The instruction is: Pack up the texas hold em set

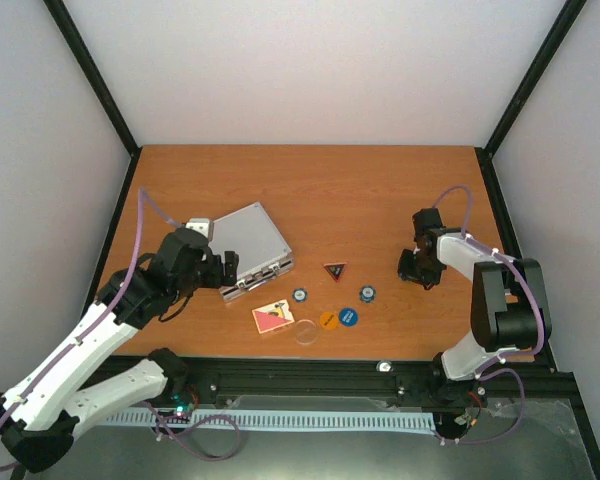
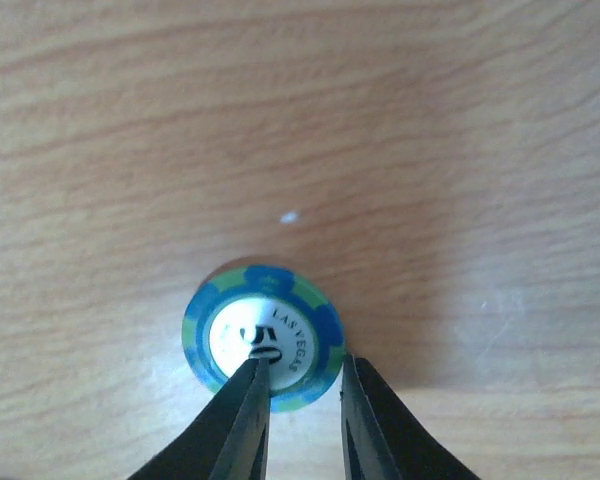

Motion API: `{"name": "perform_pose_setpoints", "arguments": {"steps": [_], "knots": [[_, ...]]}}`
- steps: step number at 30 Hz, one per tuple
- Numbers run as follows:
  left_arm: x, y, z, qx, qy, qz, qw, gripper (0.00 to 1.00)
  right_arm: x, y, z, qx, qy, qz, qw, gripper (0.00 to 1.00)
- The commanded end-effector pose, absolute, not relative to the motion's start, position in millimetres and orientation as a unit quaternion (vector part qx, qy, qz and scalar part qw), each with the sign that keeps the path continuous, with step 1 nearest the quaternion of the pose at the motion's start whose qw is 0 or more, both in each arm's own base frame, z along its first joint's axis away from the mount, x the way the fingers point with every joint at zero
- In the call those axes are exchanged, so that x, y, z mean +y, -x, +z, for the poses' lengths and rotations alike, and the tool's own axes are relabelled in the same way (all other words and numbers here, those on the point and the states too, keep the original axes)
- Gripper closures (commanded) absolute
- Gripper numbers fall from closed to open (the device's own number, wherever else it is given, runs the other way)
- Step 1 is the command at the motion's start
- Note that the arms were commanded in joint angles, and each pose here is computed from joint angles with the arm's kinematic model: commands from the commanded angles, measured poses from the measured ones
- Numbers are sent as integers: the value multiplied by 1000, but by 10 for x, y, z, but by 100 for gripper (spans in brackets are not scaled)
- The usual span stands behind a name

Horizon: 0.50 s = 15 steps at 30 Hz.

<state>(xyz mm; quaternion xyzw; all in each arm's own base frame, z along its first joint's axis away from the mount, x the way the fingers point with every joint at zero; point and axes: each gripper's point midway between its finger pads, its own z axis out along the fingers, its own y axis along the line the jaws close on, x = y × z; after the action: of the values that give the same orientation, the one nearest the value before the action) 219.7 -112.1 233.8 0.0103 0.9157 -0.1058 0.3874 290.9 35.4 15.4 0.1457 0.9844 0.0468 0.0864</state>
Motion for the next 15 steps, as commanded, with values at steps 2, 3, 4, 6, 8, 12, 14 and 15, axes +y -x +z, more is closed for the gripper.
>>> {"name": "perform_pose_setpoints", "arguments": {"steps": [2,3,4,6,8,12,14,15], "knots": [[-1144,-2244,2395,911,-12,-108,398,0,543,-2824,306,989,-102,77,68,78],[-1154,-2251,2393,911,-13,-108,398,0,573,-2811,315,990,-95,77,64,78],[-1164,-2259,2396,911,-14,-109,398,0,603,-2793,321,991,-89,77,62,78],[-1180,-2271,2397,911,-15,-110,397,0,665,-2762,339,992,-78,77,59,77],[-1185,-2272,2394,912,-17,-109,396,0,676,-2769,392,993,-73,70,67,76],[-1189,-2272,2389,912,-19,-109,396,0,581,-2852,547,992,-72,40,92,60],[-1189,-2277,2382,912,-18,-108,395,0,553,-2877,539,993,-68,29,92,51],[-1191,-2276,2377,912,-18,-109,395,0,552,-2887,518,993,-70,28,90,49]]}}
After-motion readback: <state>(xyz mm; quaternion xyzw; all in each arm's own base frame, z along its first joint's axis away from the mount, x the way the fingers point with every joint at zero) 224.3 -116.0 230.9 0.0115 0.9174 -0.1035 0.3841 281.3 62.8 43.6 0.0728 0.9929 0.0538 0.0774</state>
